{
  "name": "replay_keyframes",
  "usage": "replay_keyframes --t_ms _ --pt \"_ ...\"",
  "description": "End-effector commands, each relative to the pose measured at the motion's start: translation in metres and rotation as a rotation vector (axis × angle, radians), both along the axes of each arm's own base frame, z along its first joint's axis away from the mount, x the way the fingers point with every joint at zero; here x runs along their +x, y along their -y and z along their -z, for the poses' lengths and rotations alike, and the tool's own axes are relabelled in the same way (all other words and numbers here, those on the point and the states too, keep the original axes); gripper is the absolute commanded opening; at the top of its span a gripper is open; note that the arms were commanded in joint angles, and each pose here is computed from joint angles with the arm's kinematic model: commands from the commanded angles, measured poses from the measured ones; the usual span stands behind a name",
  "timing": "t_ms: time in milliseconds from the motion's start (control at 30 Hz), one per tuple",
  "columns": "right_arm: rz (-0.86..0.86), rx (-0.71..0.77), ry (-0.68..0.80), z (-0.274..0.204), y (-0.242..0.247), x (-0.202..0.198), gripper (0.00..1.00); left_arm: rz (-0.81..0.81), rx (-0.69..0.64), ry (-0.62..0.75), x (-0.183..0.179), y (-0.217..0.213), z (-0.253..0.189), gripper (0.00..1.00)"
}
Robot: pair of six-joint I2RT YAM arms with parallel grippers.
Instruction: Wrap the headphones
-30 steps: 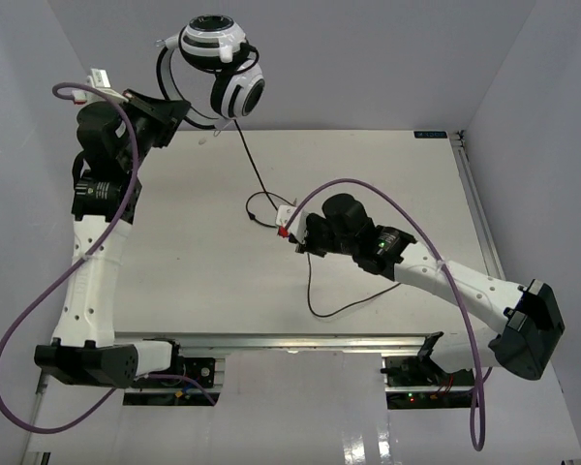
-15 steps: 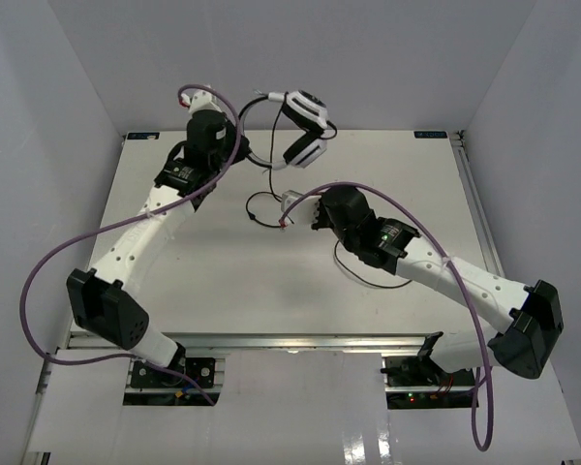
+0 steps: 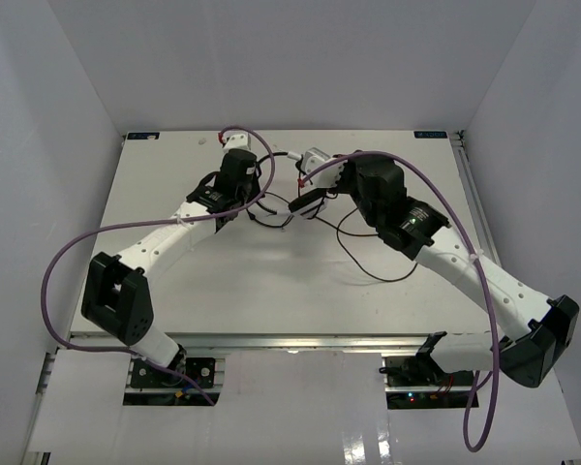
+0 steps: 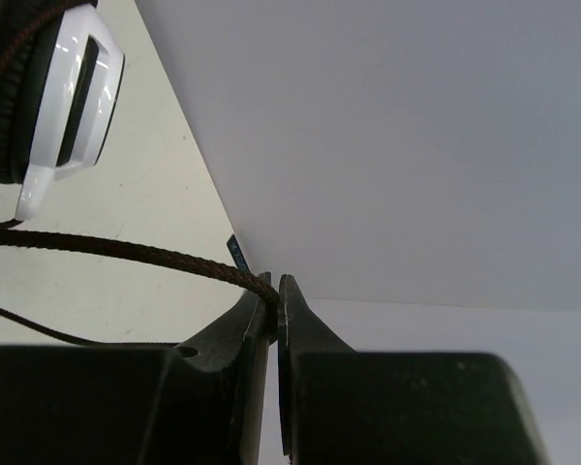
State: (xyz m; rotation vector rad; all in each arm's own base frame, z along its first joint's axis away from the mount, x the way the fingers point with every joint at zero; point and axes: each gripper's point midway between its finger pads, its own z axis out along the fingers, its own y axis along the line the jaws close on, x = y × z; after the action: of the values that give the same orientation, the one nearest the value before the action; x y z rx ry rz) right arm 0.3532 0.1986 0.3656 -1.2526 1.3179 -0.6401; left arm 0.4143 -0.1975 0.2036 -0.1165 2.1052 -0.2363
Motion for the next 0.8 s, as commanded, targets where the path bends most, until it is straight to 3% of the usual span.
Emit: replay_keyframes --t_ms 0,333,500,767 --pt "-0.082 0.112 0.010 -0.023 -0.012 0.001 0.08 0.115 -0.127 0.158 -0.016 0.027 -0.055 0.00" --pt "-0.281 0.204 -0.233 0.001 -0.059 -0.003 0.08 0.218 -0.171 0.143 -0.049 0.042 -0.054 0.00" --pt "-0.378 0.150 -0.315 0.021 -0.070 -0.020 0.08 0.206 -0.169 0.111 -0.046 0.044 -0.048 0.00" --pt "-0.451 0.093 -0.320 0.024 -0.067 -0.041 0.08 0.180 -0.200 0.073 -0.036 0.054 -0.038 0.00"
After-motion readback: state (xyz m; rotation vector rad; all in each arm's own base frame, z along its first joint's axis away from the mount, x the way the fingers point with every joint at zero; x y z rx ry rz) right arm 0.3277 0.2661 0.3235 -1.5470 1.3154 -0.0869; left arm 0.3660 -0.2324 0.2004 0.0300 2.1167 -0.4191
